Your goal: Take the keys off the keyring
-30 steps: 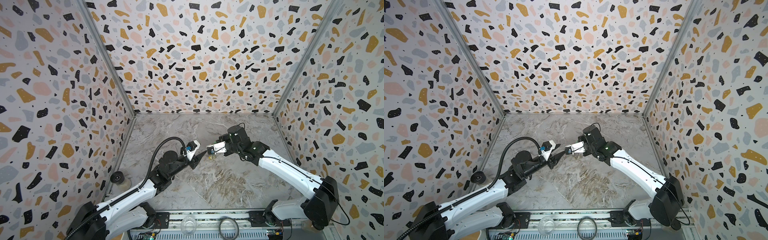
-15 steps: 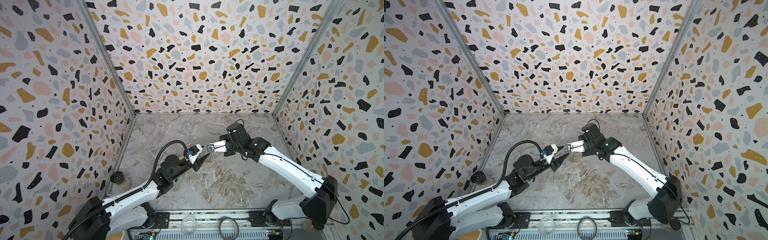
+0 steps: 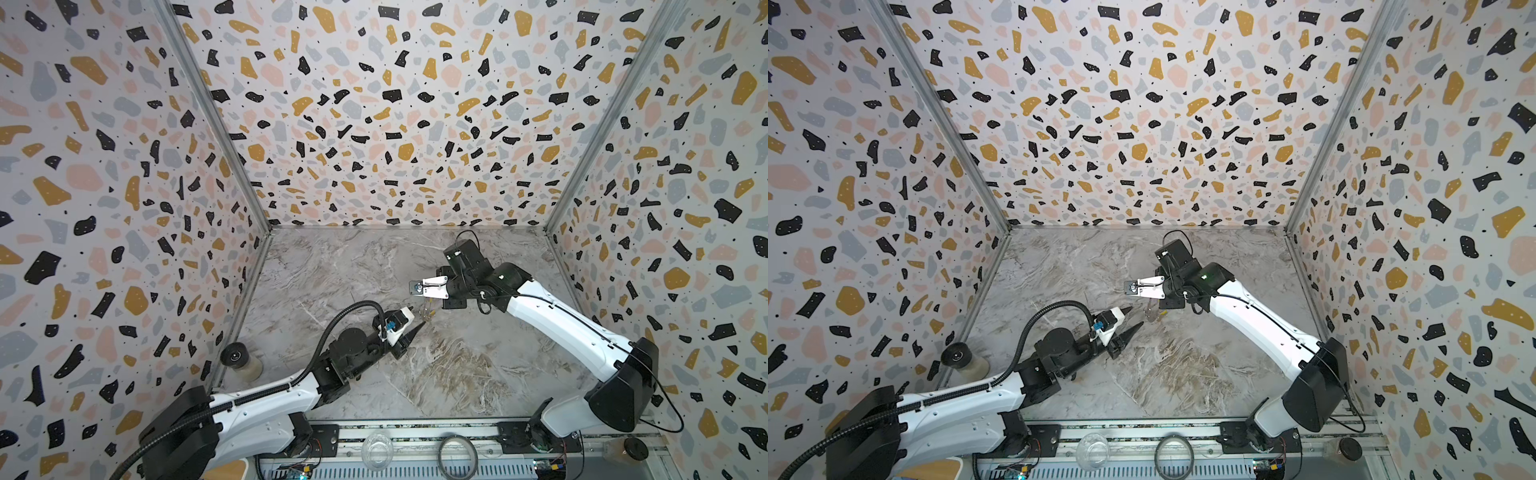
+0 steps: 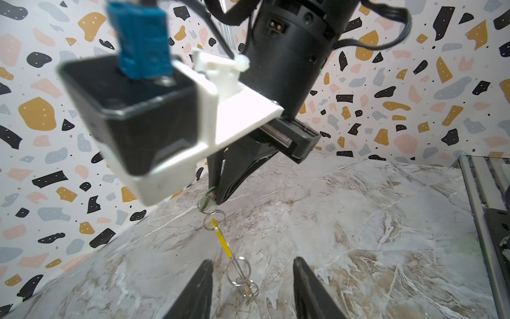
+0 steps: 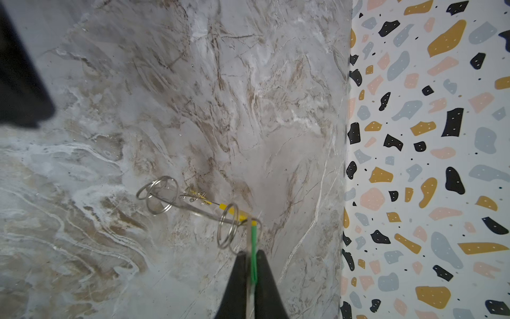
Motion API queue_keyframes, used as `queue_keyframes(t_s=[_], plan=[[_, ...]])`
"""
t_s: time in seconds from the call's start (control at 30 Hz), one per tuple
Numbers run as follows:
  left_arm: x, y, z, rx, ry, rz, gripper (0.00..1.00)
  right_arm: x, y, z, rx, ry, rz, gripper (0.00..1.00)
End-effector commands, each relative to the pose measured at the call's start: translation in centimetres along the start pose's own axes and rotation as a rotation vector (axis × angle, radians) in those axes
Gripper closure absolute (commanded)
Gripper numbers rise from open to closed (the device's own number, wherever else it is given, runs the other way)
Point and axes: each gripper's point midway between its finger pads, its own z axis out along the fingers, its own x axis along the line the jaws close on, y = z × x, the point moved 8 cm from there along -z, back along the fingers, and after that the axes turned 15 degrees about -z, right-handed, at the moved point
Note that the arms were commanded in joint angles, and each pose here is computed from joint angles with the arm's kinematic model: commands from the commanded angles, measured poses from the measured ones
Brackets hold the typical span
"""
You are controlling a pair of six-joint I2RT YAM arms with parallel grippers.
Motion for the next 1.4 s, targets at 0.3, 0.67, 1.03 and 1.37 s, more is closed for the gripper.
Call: queue_keyframes(t_s=[0.3, 0.67, 1.03, 1.37], plan=[[-1.4, 1.6, 2.0, -0.130, 0.013, -0.049, 0.50, -1.2, 0.5, -2.1, 0.008, 0.001, 0.108, 1.00], [-0.6, 1.3, 3.8, -0.180, 0.117, -0.125, 0.51, -1.3, 0.7, -2.8, 0.006, 0.004, 0.132, 1.00], [-0.1, 1.0, 5.2, -0.186, 0.185, -0.147, 0.56, -1.4, 0.9, -3.2, 0.006, 0.002, 0.145, 1.00], [0.4, 1.0, 6.4, -0.198, 0.259, -0.169, 0.62, -1.4, 1.0, -3.3, 0.010, 0.012, 0.156, 1.00]])
